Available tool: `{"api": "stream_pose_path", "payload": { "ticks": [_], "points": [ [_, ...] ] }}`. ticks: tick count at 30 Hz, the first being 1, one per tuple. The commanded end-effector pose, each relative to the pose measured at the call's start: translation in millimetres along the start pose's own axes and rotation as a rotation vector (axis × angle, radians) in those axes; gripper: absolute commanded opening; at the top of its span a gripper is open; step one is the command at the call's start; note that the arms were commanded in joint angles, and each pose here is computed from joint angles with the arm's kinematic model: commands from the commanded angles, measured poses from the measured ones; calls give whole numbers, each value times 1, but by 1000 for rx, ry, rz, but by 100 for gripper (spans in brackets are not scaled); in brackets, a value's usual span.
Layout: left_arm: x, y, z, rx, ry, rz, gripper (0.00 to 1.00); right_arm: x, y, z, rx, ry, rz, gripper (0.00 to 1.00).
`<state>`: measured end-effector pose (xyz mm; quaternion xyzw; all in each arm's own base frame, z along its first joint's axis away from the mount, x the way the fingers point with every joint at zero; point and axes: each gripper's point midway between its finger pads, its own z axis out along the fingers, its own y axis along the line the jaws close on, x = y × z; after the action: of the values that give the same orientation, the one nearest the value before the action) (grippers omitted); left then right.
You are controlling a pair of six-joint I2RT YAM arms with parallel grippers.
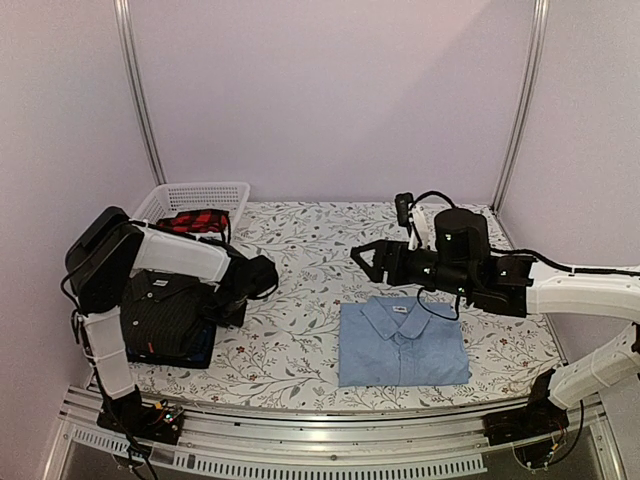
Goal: Fold and stack the long sleeve shirts
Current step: Move the square-folded shirt to the center of the board.
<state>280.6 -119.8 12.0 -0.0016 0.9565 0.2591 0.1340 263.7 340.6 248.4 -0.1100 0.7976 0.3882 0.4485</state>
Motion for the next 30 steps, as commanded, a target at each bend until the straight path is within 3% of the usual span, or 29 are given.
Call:
{"api": "stream_pose_path", "payload": {
  "ticks": [1,6,17,30],
  "points": [
    [-1,8,9,-47,12,17,0,-9,1,-7,-6,-38,-9,74],
    [-15,-11,-7,54,-16,16,0,-11,-2,-10,8,-50,-7,66],
    [-71,-100,-77,380,-110,37,0,-15,-6,-13,33,-69,-14,66],
    [-169,-204,-111,576,-278,121,0,-16,-25,-24,128,-85,-37,66]
  ]
}}
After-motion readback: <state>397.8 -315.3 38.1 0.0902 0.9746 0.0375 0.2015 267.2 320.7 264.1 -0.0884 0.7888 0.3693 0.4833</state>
